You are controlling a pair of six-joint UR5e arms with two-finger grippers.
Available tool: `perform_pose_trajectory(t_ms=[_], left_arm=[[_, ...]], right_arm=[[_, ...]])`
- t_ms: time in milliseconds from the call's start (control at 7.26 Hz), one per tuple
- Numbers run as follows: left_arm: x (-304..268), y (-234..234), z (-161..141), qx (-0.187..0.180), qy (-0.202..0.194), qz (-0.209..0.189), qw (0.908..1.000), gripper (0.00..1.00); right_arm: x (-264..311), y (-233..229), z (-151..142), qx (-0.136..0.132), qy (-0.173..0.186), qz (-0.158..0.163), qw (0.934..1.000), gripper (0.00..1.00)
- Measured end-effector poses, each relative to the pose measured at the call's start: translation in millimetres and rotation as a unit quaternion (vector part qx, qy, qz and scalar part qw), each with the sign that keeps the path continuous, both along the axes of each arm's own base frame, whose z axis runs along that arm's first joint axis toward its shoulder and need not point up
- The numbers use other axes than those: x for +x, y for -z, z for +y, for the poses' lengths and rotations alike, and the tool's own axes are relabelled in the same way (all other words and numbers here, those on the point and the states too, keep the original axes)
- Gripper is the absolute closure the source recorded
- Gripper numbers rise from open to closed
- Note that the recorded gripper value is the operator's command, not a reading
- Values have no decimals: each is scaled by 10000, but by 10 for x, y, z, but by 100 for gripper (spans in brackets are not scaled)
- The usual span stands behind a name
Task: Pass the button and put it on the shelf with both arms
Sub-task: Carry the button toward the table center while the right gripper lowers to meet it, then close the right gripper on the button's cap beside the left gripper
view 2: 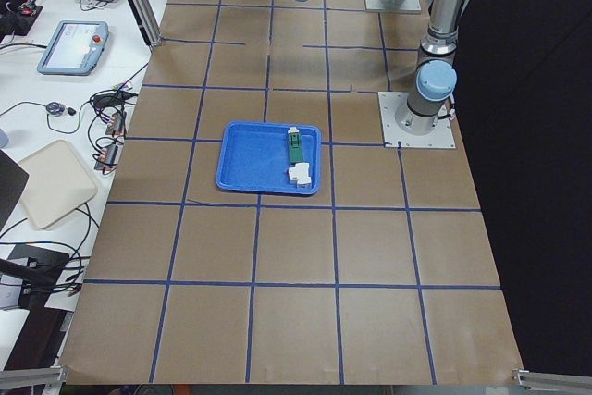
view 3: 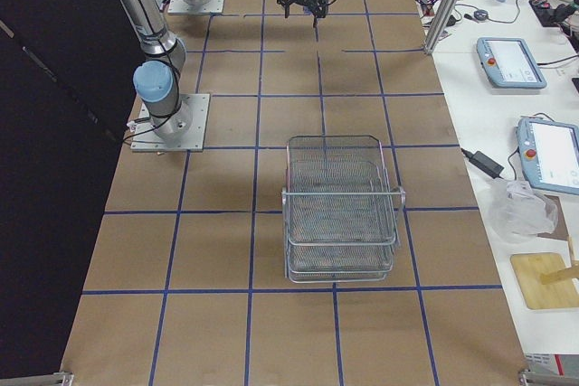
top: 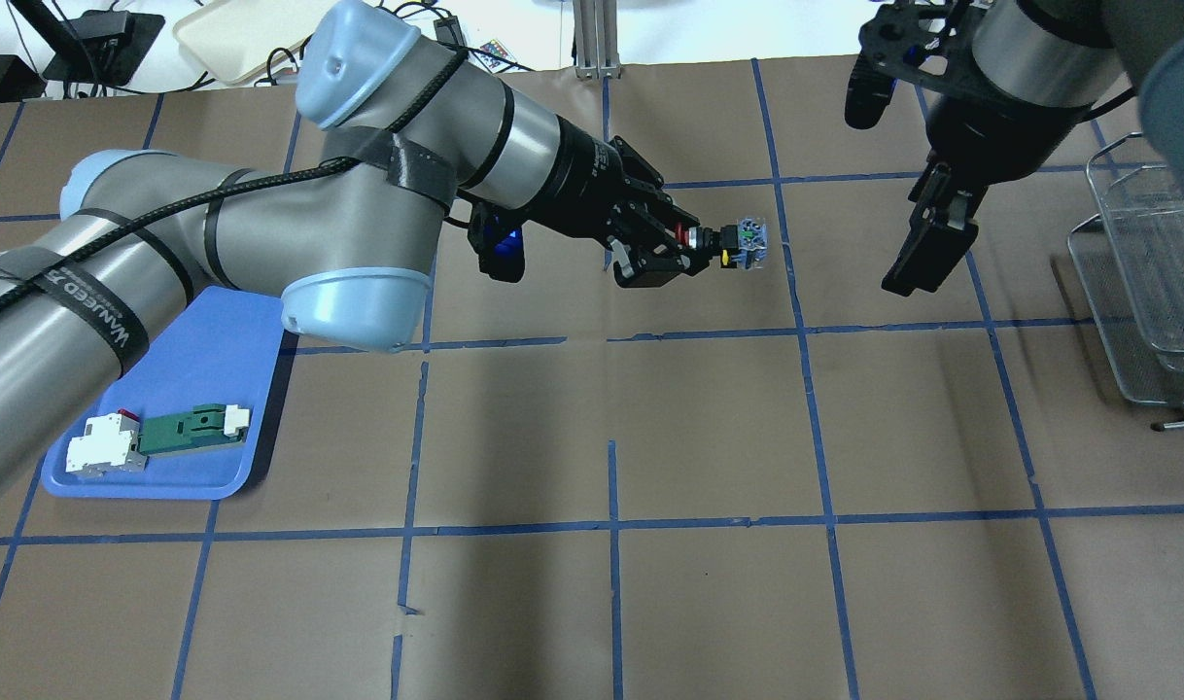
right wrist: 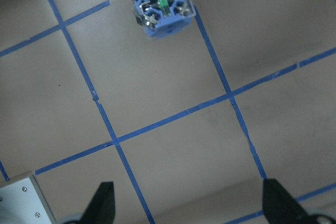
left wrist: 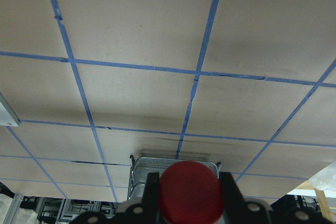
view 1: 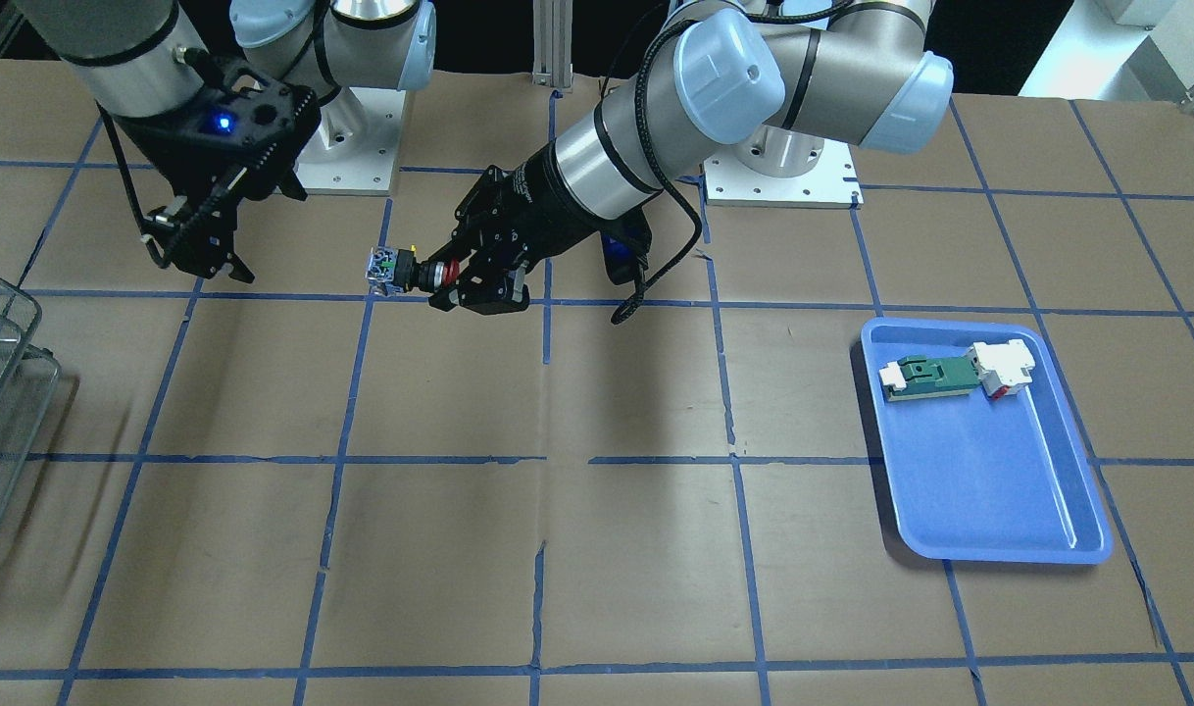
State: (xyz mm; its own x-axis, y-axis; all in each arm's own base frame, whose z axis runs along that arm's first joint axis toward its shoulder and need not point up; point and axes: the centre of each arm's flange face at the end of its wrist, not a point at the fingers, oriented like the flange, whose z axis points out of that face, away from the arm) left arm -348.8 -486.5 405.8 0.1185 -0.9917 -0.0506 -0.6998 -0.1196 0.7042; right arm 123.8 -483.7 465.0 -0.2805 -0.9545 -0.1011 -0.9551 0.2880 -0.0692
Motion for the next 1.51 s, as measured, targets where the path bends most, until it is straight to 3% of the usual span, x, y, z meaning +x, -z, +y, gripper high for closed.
perform_pose_trajectory(t_ms=[275, 551, 964, 1514], left_arm=[[-116, -5, 81, 32, 38, 22, 10000, 100], [-198, -7, 145, 69, 78, 23, 9999, 100], [-236, -20, 182, 84, 88, 32, 9999, 100], [-235, -63, 196, 81, 53, 52, 9999, 100]], right_arm=[[61, 150, -111, 40, -711, -425, 9966, 0], [158, 68, -64, -180, -1101, -576, 9921, 0], [279, -36, 128, -467, -1307, -658, 9881, 0], [328, 188, 384, -343, -1251, -819, 9882, 0]])
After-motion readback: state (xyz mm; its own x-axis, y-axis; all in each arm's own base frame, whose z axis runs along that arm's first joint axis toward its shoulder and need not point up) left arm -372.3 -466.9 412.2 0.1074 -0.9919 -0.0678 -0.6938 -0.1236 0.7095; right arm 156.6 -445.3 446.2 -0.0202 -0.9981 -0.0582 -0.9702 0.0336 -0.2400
